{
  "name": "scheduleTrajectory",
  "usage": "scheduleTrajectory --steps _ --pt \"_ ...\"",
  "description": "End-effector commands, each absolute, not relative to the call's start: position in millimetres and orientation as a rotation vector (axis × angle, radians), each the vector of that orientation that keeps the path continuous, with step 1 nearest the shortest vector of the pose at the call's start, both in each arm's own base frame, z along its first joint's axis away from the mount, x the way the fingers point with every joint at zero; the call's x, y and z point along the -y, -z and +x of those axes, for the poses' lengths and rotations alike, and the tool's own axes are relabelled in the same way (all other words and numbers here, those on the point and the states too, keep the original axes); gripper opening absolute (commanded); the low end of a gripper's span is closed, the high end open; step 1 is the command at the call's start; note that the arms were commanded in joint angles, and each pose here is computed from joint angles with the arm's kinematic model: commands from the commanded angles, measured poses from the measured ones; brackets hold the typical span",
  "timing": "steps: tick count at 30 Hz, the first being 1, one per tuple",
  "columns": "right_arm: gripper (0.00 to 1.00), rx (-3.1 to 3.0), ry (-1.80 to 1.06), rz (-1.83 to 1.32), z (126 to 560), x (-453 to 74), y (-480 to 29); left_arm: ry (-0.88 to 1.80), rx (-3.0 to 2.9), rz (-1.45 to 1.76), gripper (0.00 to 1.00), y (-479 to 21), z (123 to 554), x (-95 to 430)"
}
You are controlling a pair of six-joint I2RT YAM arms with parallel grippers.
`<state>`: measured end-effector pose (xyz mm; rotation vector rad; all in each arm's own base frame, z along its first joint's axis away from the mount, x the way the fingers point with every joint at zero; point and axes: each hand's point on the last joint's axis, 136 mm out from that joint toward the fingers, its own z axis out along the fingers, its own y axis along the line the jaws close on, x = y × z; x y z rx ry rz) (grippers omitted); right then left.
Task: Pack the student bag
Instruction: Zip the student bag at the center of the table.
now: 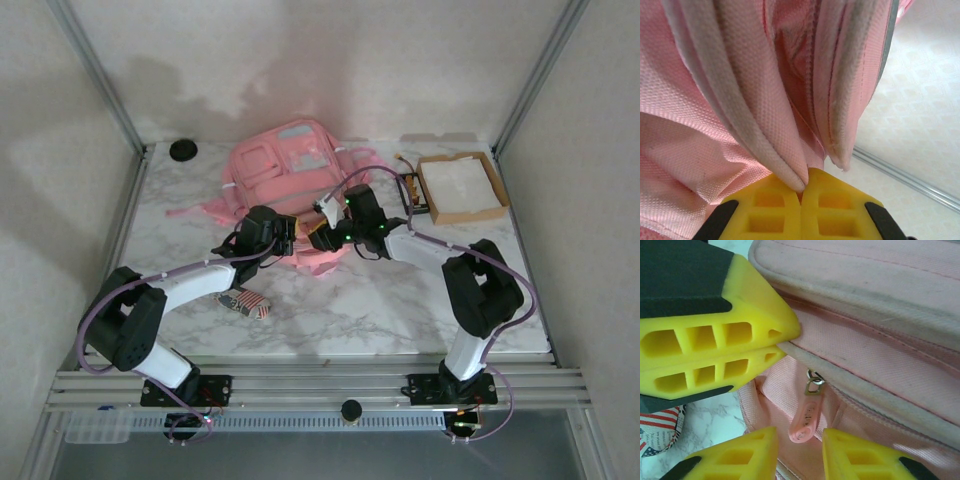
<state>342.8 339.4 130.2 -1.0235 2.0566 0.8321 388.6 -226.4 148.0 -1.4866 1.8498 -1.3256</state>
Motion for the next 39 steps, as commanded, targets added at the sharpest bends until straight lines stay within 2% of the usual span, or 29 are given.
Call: scheduleTrajectory --steps 1,3,8,13,23,35,39 --pt "0.31 -2.033 -0.866 -1.023 347.1 -345.4 -143.0 1.394 -1.741 -1.413 0.00 -189.5 403.5 223.8" --pt "0.36 -2.006 -0.866 -1.002 346.7 -345.4 -156.7 1.391 -1.744 -1.413 0.00 -188.4 403.4 223.7" --pt "0.37 -2.041 -0.835 -0.913 351.9 -339.8 -168.0 1.393 -1.745 -1.414 0.00 -187.8 404.1 224.6" --pt "0.30 -2.131 -0.840 -0.860 348.0 -341.4 -164.9 1.395 -1.742 -1.409 0.00 -190.2 404.7 224.7" --pt "0.26 -2.363 -0.781 -0.761 337.7 -348.6 -156.6 1.405 -1.741 -1.408 0.00 -192.6 405.2 226.0" --pt "0.26 -2.446 -0.638 -0.719 341.4 -355.0 -145.0 1.413 -1.743 -1.413 0.00 -191.9 404.6 226.9" --pt "0.30 -2.427 -0.581 -0.701 349.5 -350.8 -147.4 1.410 -1.747 -1.418 0.00 -189.6 404.5 227.0"
